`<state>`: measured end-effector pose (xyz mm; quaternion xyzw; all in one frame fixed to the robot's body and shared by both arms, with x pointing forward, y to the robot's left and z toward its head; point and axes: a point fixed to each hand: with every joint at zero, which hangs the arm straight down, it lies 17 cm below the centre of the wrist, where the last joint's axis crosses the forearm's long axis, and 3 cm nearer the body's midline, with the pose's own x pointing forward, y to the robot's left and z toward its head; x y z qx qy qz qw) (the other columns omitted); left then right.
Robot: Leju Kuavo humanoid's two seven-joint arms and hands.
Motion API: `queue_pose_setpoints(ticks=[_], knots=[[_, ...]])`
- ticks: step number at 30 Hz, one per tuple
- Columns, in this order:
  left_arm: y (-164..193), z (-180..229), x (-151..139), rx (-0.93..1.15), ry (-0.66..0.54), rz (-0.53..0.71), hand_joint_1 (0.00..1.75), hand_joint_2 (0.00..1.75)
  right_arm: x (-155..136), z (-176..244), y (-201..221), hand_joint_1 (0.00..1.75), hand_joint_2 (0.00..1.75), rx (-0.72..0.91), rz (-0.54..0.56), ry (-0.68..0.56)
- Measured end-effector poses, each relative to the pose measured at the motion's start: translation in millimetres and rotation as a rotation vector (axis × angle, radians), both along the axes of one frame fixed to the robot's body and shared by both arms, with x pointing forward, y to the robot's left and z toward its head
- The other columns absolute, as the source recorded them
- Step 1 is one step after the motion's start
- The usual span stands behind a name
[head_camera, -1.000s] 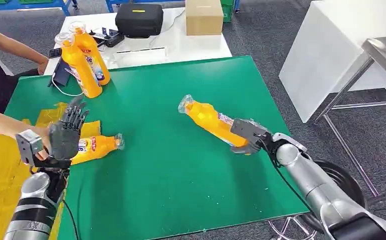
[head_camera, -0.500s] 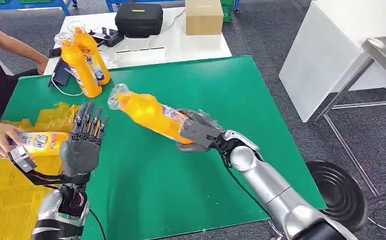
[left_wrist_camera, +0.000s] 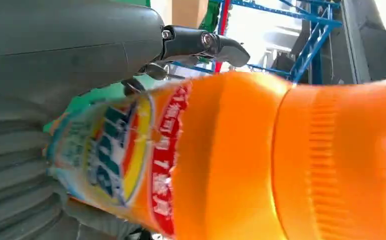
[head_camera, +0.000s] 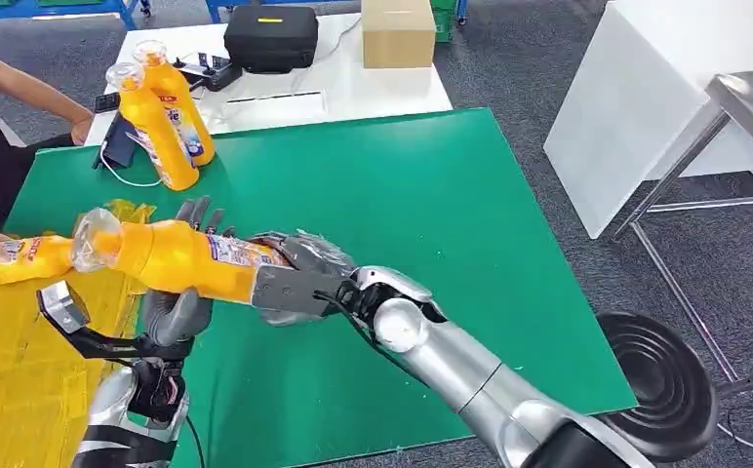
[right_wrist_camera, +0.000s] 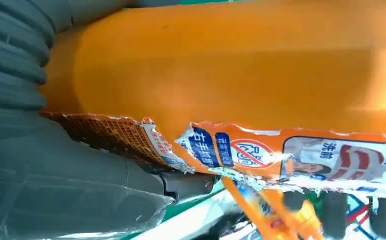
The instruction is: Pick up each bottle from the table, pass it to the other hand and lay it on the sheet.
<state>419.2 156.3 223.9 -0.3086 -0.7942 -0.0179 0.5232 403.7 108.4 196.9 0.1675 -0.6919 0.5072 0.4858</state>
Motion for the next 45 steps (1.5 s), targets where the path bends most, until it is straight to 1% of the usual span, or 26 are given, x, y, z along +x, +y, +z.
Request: queue_pose_setpoints(ticks=[6,11,12,13,37,38,39,40,42,43,44,45], knots=[[-9,1,-2,0.072,-0.053,0.019,0.00,1.75,-10,-7,15,1.75,1.75,-0.020,0.034,0.021],[-16,8,-6,0.162,-0.141,0.049,0.00,1.75,-16,-21,23,1.75,1.75,-0.045,0.056,0.044],[-17,8,-7,0.173,-0.149,0.052,1.64,1.75,-16,-23,24,1.75,1.75,-0.048,0.057,0.045],[-18,9,-7,0.179,-0.155,0.053,1.75,1.75,-16,-24,24,1.75,1.75,-0.050,0.058,0.046],[-15,10,-11,0.176,-0.182,0.065,1.75,1.75,-17,-32,31,1.75,1.75,-0.078,0.073,0.049],[-15,10,-11,0.183,-0.187,0.068,1.75,1.75,-17,-32,30,0.42,1.75,-0.076,0.071,0.048],[-14,10,-10,0.193,-0.192,0.078,1.75,1.75,-16,-32,30,0.00,1.75,-0.075,0.066,0.045],[-13,9,-9,0.210,-0.199,0.098,1.75,1.75,-14,-31,29,0.00,1.75,-0.073,0.057,0.039],[-8,9,-3,0.302,-0.239,0.188,1.75,1.75,-7,-31,26,0.00,1.75,-0.075,0.026,0.021],[-2,9,2,0.387,-0.270,0.271,1.75,1.75,-4,-33,21,0.00,0.00,-0.071,0.008,0.017],[3,10,6,0.462,-0.302,0.344,1.75,1.75,0,-30,17,0.00,0.00,-0.049,-0.014,0.009],[14,13,11,0.574,-0.348,0.462,1.75,1.75,3,-26,10,0.00,0.00,-0.018,-0.038,-0.001]])
